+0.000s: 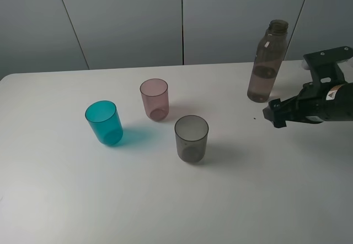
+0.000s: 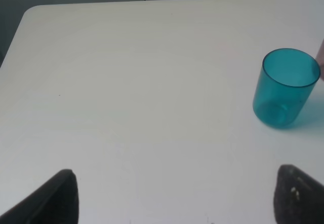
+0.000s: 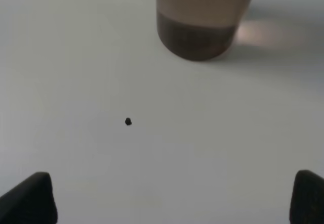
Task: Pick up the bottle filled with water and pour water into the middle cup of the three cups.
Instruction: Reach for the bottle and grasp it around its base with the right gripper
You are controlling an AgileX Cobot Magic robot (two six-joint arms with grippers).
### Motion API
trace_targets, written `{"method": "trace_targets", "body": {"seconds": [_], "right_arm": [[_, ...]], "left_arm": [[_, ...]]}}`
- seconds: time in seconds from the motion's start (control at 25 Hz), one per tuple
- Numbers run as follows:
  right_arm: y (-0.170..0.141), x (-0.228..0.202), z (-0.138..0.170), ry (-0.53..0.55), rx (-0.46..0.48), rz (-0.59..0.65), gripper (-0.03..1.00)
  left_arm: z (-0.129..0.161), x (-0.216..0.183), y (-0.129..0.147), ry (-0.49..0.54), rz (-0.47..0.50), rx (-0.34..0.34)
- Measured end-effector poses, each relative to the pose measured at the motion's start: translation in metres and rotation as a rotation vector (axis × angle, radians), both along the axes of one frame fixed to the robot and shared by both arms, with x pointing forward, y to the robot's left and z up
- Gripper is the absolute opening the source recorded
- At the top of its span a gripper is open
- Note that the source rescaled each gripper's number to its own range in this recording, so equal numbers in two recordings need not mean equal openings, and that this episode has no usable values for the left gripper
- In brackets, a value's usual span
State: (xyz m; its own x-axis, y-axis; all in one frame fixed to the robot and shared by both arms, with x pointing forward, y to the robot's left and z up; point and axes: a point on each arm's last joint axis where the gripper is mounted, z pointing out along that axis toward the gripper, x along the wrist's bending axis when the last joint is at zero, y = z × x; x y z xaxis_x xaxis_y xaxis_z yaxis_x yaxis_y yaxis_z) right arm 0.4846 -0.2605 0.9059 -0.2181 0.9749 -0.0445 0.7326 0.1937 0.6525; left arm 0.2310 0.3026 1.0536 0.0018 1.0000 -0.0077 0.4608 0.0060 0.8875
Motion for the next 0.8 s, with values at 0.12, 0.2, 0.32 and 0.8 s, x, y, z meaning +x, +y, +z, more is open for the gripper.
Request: {"method": "trace_targets", "body": {"seconds": [0.12, 0.2, 0.32, 0.8], "right_arm": [[0.002, 0.008, -0.015, -0.044, 0.024, 0.001, 1.00], [0.004, 0.014, -0.018, -0.108, 0.050, 0.000, 1.00], [0.007, 0.025, -0.016, -0.260, 0.094, 0.006, 1.00], [0.007, 0.036, -0.029, -0.417, 0.066, 0.014, 1.00]], "left_arm": [[0.000, 0.000, 0.000, 0.000, 0.000, 0.000], [0.000, 0.000, 0.000, 0.000, 0.000, 0.000], [0.000, 0.000, 0.000, 0.000, 0.000, 0.000], [0.000, 0.000, 0.000, 0.000, 0.000, 0.000]]}}
